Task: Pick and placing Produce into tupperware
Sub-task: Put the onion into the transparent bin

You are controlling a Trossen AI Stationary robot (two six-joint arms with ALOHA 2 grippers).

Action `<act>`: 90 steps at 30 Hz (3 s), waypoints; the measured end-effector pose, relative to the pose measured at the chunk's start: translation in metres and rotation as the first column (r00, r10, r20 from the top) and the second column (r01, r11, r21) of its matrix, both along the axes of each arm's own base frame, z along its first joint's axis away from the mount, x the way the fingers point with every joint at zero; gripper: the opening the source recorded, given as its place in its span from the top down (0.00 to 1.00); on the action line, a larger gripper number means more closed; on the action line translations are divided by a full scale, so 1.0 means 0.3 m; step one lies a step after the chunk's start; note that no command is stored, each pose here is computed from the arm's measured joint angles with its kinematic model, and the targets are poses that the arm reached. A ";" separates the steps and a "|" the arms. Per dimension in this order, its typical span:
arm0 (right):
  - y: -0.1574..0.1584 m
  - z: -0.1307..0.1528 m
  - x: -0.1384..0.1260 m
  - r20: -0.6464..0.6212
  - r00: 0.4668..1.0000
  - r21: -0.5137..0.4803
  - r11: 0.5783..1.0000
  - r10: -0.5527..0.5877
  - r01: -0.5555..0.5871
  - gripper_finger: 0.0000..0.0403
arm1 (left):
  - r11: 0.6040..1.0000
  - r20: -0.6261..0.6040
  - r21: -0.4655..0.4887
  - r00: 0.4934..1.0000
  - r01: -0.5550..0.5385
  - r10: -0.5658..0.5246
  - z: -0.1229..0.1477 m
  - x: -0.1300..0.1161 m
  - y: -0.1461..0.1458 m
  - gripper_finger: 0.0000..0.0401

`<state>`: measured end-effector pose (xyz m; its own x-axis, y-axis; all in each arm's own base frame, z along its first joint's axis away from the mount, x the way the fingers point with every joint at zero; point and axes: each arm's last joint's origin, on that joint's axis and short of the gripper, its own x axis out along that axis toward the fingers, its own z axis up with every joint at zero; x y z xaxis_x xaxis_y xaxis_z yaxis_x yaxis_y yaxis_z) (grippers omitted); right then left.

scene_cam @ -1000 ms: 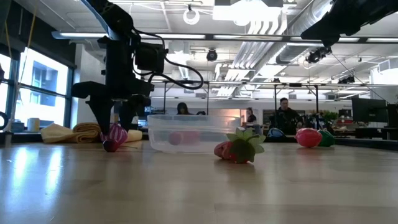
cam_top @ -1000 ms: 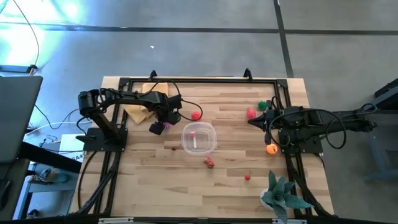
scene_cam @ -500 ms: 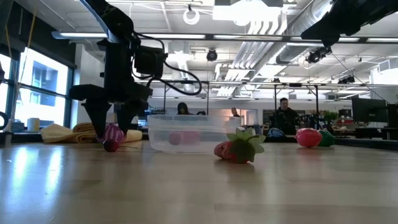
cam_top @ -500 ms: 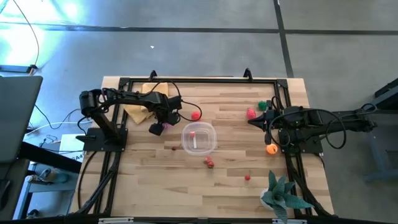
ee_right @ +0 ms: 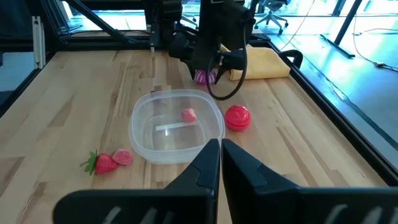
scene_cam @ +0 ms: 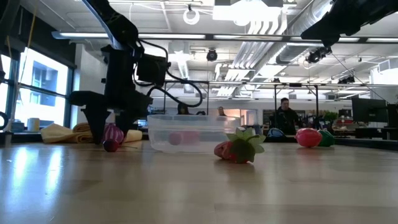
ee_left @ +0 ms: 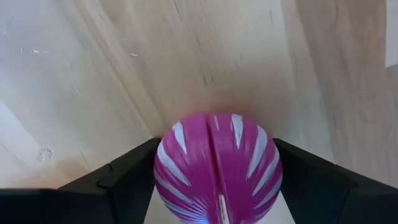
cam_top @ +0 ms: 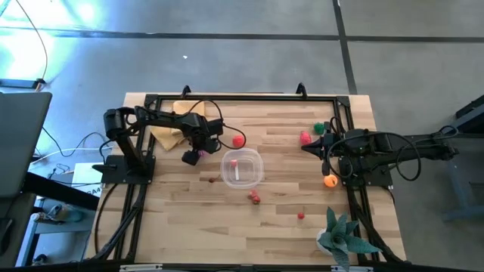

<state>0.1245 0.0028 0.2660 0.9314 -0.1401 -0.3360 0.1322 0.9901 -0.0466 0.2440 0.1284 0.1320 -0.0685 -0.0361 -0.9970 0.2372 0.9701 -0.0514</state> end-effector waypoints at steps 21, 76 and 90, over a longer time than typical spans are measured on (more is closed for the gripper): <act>0.000 -0.001 0.000 -0.002 1.000 0.000 1.000 0.000 0.000 0.98 | 1.000 -0.013 0.010 1.000 0.004 -0.004 0.021 0.006 0.005 0.35; 0.000 -0.001 0.000 -0.002 1.000 0.000 1.000 0.000 0.000 0.98 | 0.910 0.437 0.211 0.798 0.357 -0.414 0.405 0.444 -0.234 0.35; 0.000 -0.002 -0.001 -0.006 1.000 0.000 1.000 0.000 0.000 0.98 | 0.891 0.339 0.189 0.824 0.414 -0.455 0.174 0.540 -0.208 0.35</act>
<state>0.1243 0.0028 0.2655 0.9294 -0.1402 -0.3413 0.1319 0.9901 -0.0476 0.4060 0.0660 0.1840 0.3150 0.0140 -0.9490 0.6168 0.7569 0.2159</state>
